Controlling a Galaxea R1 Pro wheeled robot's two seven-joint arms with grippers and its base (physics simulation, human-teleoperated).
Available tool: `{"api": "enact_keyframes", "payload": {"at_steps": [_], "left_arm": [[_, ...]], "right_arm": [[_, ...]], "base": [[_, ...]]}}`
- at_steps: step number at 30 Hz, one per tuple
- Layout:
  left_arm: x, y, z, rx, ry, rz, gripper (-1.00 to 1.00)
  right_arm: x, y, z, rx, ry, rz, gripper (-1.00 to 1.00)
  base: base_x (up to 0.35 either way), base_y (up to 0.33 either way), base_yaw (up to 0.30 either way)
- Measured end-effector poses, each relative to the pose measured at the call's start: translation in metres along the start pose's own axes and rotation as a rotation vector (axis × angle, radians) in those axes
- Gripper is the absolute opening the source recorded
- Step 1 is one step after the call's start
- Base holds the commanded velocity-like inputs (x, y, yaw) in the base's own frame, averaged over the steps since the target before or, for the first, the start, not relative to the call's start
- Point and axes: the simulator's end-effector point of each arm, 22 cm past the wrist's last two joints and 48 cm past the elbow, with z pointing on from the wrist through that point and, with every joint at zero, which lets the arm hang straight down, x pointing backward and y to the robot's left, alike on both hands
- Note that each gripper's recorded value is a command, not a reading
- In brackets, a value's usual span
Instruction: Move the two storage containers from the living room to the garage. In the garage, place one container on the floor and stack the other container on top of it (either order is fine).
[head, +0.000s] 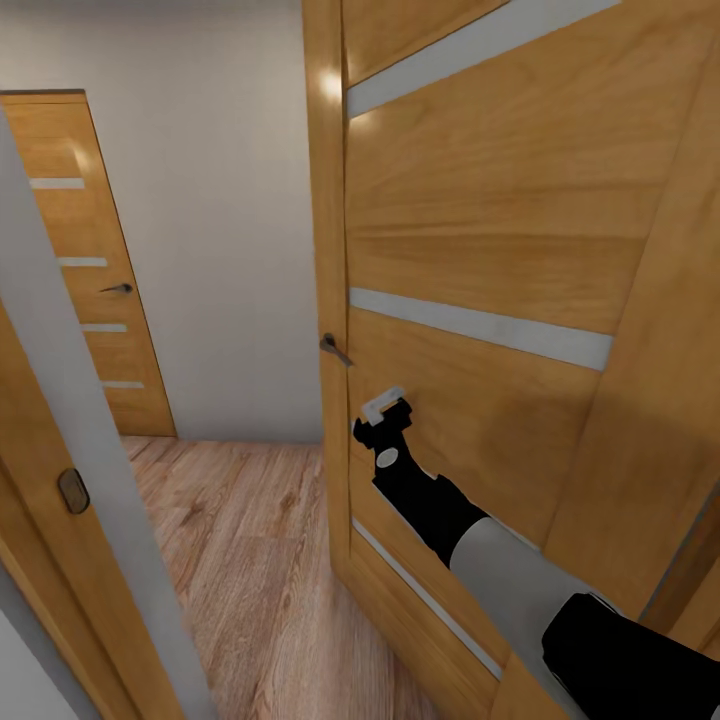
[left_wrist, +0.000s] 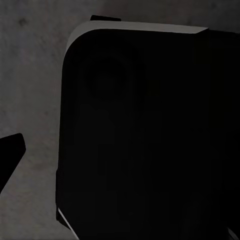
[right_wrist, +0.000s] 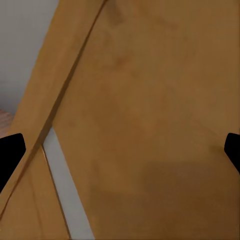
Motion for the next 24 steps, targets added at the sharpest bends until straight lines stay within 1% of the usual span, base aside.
{"api": "enact_keyframes", "payload": {"at_steps": [5,14,20,24], "left_arm": [[0.0,0.0,0.0,0.0,0.0,0.0,1.0],[0.0,0.0,0.0,0.0,0.0,0.001,1.0],[0.0,0.0,0.0,0.0,0.0,0.0,1.0],[0.0,-0.001,0.0,0.001,0.0,0.0,1.0]], "right_arm": [[-0.002,0.001,0.0,-0.005,-0.008,0.006,1.0],[0.002,0.003,0.001,-0.009,-0.004,0.012,1.0],[-0.008,0.001,0.001,-0.002,-0.053,0.039,1.0],[-0.01,0.0,0.0,0.002,-0.064,0.049,1.0]], "base": [[0.0,0.0,0.0],[0.0,0.0,0.0],[0.0,0.0,0.0],[0.0,0.0,0.0]]}}
